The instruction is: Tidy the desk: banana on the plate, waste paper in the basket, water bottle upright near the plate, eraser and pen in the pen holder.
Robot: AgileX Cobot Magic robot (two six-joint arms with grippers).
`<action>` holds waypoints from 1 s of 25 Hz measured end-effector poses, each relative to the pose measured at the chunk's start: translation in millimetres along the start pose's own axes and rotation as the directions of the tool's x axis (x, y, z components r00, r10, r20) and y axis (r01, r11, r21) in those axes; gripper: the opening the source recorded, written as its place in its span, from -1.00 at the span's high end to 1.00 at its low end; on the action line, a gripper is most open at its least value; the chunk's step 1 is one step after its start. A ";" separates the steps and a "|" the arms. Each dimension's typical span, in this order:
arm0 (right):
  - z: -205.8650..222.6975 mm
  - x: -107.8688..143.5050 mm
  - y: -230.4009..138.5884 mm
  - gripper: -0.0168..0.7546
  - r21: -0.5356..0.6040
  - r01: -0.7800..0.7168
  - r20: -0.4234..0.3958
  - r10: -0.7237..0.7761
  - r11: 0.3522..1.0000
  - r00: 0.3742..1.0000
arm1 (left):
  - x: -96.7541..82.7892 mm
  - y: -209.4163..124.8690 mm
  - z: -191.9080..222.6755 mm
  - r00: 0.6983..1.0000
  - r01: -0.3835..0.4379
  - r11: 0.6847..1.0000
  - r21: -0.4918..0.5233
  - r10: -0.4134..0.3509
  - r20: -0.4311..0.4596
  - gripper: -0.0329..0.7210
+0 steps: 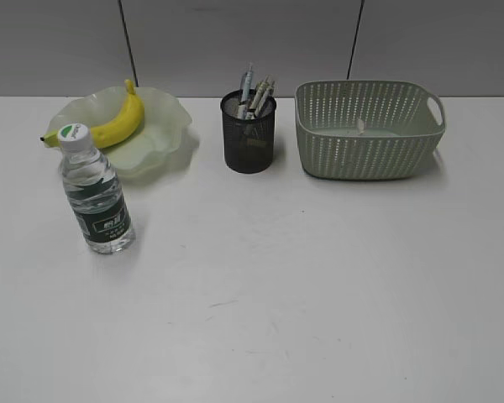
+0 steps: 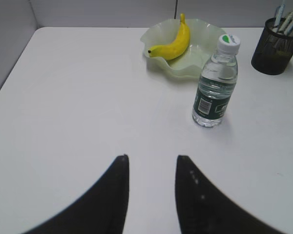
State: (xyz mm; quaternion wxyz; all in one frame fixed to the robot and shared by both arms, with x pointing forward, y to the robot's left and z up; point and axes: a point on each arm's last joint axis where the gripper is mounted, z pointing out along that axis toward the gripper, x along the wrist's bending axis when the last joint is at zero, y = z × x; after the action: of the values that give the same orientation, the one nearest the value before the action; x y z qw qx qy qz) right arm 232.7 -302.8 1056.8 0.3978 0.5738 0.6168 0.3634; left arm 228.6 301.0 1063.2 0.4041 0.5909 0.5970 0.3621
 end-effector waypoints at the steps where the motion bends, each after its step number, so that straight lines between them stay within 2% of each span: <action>1: 0.0 0.0 0.0 0.10 0.000 0.000 0.000 0.000 1.000 1.000 | 0.0 0.0 0.0 1.000 0.000 1.000 0.000 0.000 0.000 0.27; 25: 0.0 0.0 0.0 0.10 0.000 0.000 0.000 0.000 1.000 1.000 | 0.0 0.0 0.0 1.000 0.000 1.000 0.000 0.000 0.000 0.27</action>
State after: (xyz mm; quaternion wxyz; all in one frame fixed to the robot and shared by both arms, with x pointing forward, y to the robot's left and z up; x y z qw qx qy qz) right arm 232.7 -302.8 1056.8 0.3978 0.5738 0.6168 0.3634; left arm 228.6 301.0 1063.2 0.4041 0.5909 0.5970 0.3621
